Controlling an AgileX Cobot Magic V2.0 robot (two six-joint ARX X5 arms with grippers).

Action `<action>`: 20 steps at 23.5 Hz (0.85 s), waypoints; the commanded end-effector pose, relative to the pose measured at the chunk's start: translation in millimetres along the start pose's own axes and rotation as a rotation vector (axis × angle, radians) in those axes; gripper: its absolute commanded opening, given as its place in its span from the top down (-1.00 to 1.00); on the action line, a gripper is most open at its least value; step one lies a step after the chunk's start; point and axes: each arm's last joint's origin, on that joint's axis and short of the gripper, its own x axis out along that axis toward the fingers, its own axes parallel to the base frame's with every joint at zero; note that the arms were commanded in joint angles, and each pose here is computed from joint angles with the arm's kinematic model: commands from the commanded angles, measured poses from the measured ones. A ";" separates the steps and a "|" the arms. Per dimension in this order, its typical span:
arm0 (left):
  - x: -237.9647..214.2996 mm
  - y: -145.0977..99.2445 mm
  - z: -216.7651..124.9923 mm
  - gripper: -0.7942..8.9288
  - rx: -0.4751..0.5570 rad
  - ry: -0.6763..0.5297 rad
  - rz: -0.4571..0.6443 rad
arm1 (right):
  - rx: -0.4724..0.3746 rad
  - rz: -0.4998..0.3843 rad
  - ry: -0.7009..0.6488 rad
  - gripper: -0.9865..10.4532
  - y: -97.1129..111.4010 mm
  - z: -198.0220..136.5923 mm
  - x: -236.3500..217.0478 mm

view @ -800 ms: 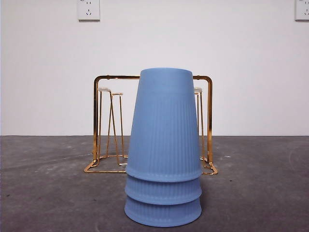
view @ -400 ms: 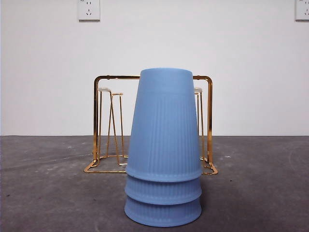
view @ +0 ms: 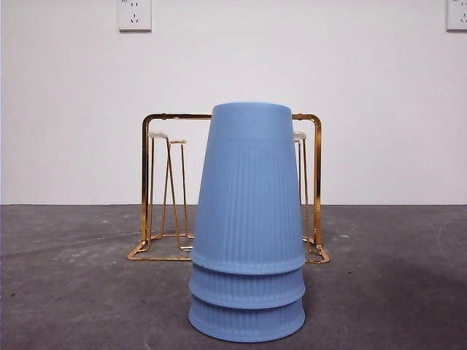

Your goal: The left arm pick up the left cup on cup holder and place it on desk, then the right arm insert the right cup into the first cup, and then the left arm insert the mid cup into the first cup

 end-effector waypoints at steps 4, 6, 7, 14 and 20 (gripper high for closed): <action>1.8 0.7 -6.9 0.77 0.000 0.023 0.005 | 0.008 -0.071 0.106 0.79 -3.4 -13.4 0.2; 1.8 0.7 -6.9 0.77 0.000 0.023 0.005 | 0.013 -0.088 0.172 0.79 -3.8 -19.6 -0.7; 1.8 0.7 -6.9 0.77 0.000 0.023 0.005 | 0.014 -0.095 0.191 0.79 -3.9 -21.5 -1.1; 1.8 0.7 -6.9 0.77 0.000 0.023 0.005 | 0.025 -0.098 0.250 0.79 -3.7 -28.1 -1.9; 1.8 0.7 -6.9 0.77 0.000 0.023 0.005 | 0.025 -0.092 0.244 0.79 -3.5 -28.0 -1.5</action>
